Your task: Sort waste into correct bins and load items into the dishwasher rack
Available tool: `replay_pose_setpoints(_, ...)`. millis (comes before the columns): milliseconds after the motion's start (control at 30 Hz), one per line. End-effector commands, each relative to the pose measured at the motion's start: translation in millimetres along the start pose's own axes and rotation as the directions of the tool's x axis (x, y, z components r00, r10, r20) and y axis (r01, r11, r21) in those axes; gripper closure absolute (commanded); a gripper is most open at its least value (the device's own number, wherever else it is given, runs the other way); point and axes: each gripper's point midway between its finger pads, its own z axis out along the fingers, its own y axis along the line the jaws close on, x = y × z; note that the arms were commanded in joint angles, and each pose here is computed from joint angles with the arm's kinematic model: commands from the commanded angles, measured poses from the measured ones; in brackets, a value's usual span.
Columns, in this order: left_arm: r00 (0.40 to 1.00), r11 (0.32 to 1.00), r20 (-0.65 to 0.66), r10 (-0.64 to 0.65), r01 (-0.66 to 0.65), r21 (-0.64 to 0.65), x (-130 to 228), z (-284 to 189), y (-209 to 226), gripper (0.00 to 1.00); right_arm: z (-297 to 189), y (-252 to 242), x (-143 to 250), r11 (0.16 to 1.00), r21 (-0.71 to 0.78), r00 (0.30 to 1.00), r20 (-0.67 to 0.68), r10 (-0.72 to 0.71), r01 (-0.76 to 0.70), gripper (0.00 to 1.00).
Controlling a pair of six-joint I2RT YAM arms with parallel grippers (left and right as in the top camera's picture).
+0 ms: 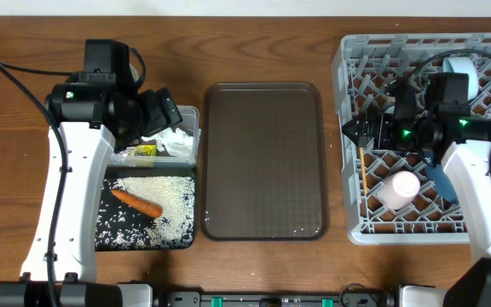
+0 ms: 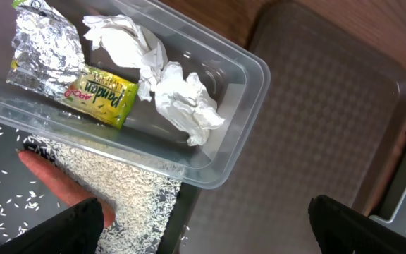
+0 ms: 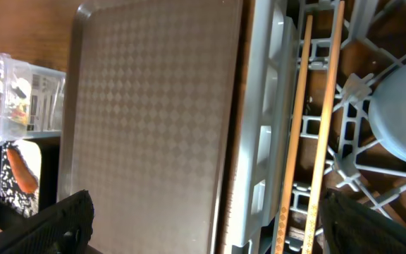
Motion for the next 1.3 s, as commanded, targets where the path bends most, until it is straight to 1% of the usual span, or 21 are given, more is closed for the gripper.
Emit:
replay_pose_setpoints(0,1.0,1.0,0.031,-0.001,0.0,0.02,-5.4,-10.9,-3.8,0.05,-7.7,4.4,-6.6,0.999,0.016,0.999,0.029,-0.043,0.042,0.01)
replay_pose_setpoints(967,1.0,1.0,0.031,-0.001,0.0,0.02,-5.4,-10.9,-3.8,0.05,-8.5,3.5,-6.6,0.999,0.02,0.999,0.031,-0.042,0.041,0.01)
replay_pose_setpoints(1100,1.0,1.0,0.031,0.0,0.0,0.02,-5.4,-10.9,-3.8,0.05,-26.7,15.0,-11.4,0.997,0.019,0.993,0.087,-0.076,0.074,0.01)
replay_pose_setpoints(1267,1.0,1.0,0.031,0.0,0.0,0.02,-5.4,-10.9,-3.8,0.05,-82.1,48.7,-18.3,0.985,0.029,0.952,0.254,-0.173,0.171,0.01)
